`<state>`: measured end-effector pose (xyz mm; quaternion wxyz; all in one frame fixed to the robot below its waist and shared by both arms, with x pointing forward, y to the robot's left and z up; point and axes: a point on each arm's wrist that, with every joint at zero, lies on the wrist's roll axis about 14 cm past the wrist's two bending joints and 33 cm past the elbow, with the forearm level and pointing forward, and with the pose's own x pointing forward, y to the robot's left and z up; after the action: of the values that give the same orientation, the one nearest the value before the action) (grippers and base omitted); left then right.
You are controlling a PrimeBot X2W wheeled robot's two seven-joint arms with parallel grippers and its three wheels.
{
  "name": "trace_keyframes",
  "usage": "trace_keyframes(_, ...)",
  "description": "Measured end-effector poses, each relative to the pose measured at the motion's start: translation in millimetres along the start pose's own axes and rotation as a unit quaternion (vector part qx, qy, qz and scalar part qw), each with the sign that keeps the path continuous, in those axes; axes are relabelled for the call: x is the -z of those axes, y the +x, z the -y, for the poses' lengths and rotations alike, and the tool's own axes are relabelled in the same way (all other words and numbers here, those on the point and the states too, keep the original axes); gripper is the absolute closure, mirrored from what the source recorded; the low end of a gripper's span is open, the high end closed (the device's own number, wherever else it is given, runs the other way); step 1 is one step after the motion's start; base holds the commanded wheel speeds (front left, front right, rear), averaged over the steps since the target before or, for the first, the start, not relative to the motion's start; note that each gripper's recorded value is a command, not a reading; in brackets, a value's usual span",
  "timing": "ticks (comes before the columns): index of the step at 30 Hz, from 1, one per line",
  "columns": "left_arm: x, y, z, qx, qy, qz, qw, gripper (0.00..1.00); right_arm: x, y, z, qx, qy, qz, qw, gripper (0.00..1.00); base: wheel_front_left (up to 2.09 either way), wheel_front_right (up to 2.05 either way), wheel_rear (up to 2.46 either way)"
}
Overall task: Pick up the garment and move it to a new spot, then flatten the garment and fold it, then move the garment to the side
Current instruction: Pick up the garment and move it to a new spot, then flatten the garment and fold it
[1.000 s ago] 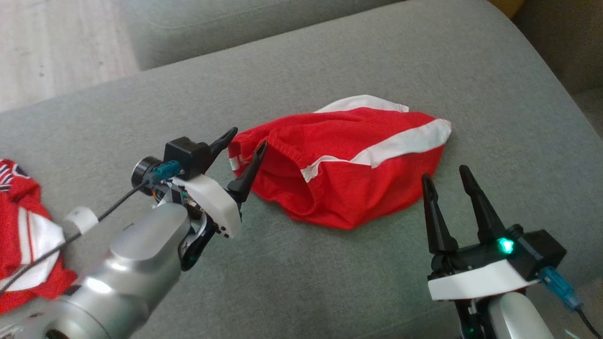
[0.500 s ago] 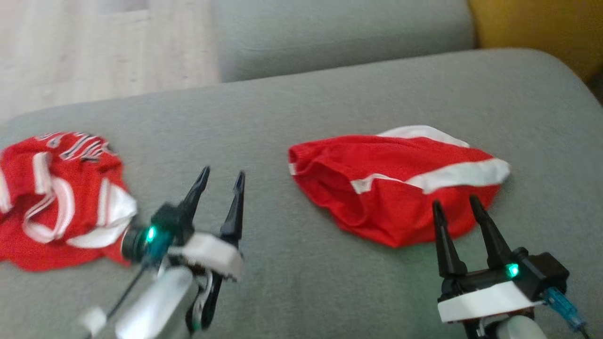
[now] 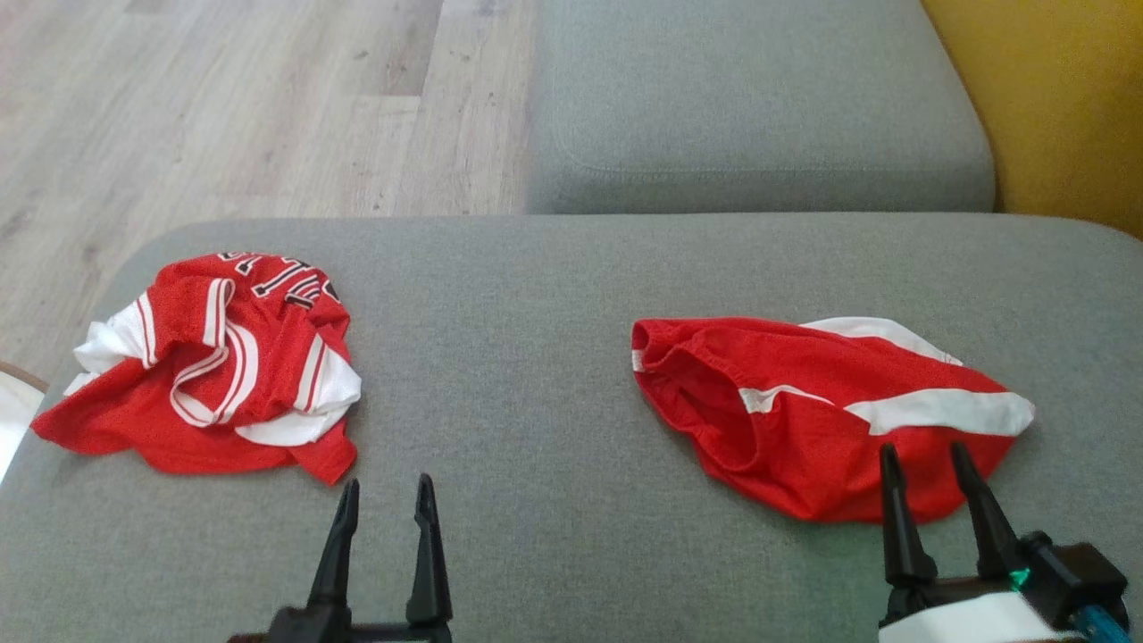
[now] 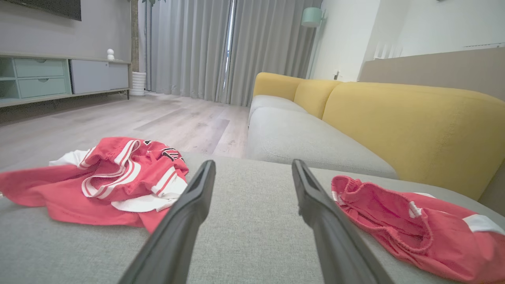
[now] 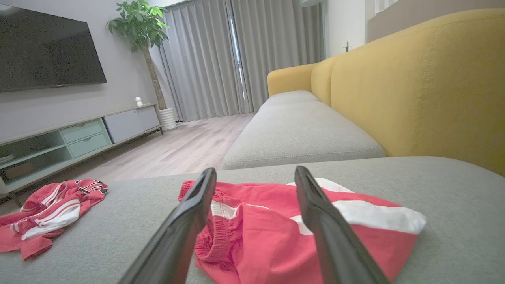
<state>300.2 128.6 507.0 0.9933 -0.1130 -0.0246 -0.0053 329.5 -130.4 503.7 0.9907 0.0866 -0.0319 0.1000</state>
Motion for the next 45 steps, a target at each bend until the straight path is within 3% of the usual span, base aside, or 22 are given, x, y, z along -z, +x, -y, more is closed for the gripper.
trace_keyframes(5,-4.5,-17.6,2.4,0.005,0.042,0.018,0.999,0.00,0.6,-10.9,1.0,0.003,-0.005,-0.001,1.000,0.00,0.00,0.00,0.00)
trace_keyframes(18,9.3,-28.9,-3.0,0.009,0.078,0.002,0.997,0.00,5.7,-24.8,5.3,0.012,-0.016,-0.009,1.000,0.00,0.00,0.00,0.00)
trace_keyframes(45,7.9,-23.5,-8.1,0.000,0.090,0.005,0.996,0.00,17.0,-28.1,1.2,0.008,-0.015,-0.027,0.999,0.00,0.00,0.00,0.00)
